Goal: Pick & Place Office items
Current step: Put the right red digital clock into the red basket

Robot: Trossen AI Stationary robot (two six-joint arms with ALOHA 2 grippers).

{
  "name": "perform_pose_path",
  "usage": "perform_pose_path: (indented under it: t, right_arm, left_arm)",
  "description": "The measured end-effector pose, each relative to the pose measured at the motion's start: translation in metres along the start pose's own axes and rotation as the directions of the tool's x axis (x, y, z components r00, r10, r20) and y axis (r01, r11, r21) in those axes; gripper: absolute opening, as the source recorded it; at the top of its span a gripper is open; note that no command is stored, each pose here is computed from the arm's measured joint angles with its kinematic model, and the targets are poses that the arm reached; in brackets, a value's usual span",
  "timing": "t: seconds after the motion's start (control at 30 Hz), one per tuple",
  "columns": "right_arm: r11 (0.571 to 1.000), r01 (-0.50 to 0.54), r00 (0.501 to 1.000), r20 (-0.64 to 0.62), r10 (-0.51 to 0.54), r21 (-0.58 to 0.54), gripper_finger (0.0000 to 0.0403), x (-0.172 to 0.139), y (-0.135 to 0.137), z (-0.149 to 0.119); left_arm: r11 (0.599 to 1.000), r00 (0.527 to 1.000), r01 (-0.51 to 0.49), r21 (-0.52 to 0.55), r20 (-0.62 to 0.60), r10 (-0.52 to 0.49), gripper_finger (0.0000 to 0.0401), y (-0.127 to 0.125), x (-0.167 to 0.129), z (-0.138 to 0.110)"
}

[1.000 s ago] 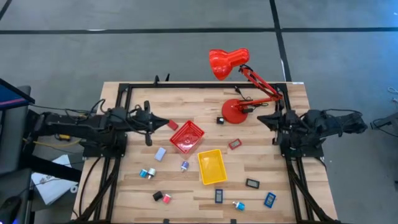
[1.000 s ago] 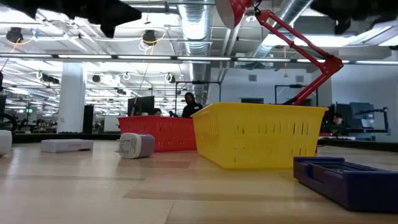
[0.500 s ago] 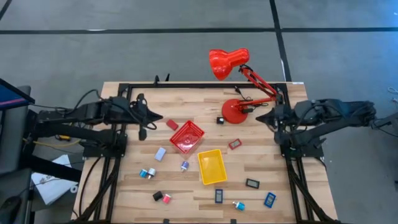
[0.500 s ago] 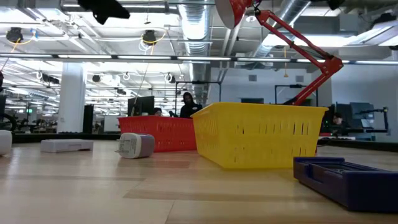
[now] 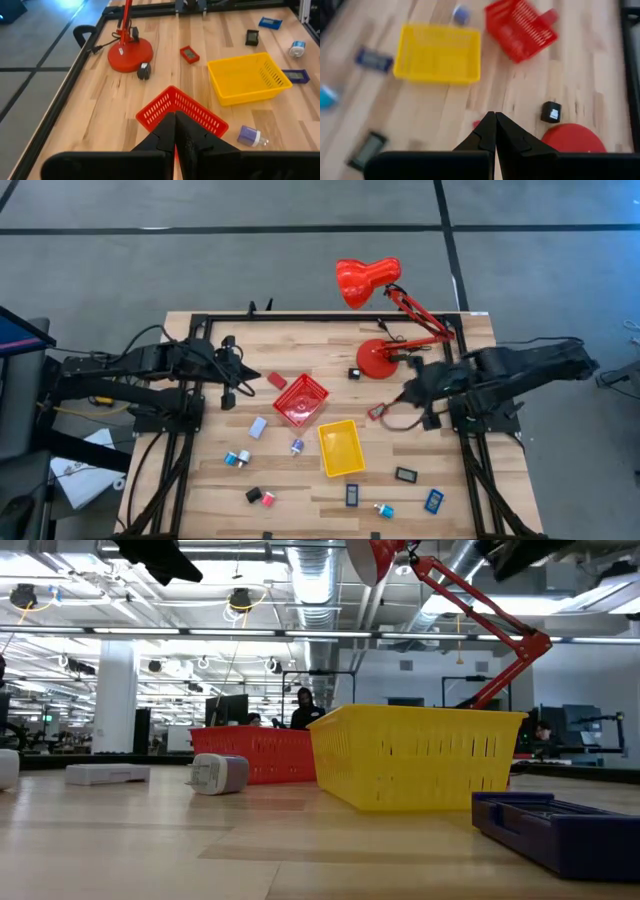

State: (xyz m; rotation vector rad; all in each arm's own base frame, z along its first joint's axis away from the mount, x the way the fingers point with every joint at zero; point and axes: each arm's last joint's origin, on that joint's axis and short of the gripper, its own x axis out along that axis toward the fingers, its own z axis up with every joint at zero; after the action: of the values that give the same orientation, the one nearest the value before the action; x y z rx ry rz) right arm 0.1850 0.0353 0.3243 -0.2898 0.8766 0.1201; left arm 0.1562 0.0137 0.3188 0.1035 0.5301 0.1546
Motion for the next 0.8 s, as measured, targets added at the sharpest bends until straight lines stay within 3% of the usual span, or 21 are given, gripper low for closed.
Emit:
perform_pose_path:
  t: [0.13, 0.33, 0.6, 0.8]
  right_arm:
    - [0.989, -0.064, 0.992, -0.117, 0.049, -0.132, 0.0, 0.031, -0.005, 0.004]
    - [0.961, -0.269, 0.947, -0.197, 0.252, -0.067, 0.0, 0.057, -0.036, -0.007]
    - [0.967, -0.25, 0.938, -0.26, 0.227, -0.055, 0.0, 0.074, -0.087, -0.03]
    - [0.951, -0.305, 0.899, -0.346, 0.269, -0.053, 0.0, 0.104, -0.083, -0.03]
  left_arm:
    - [1.0, 1.0, 0.001, -0.003, 0.006, -0.001, 0.0002, 0.0, 0.0, 0.001]
    - [1.0, 1.0, 0.012, -0.005, 0.012, -0.012, 0.0002, 0.0, 0.0, 0.001]
    - [1.0, 1.0, 0.011, -0.006, 0.027, -0.011, 0.0002, 0.0, 0.0, 0.003]
    - [0.999, 0.999, 0.011, -0.032, 0.032, -0.01, 0.0002, 0.0, 0.001, 0.003]
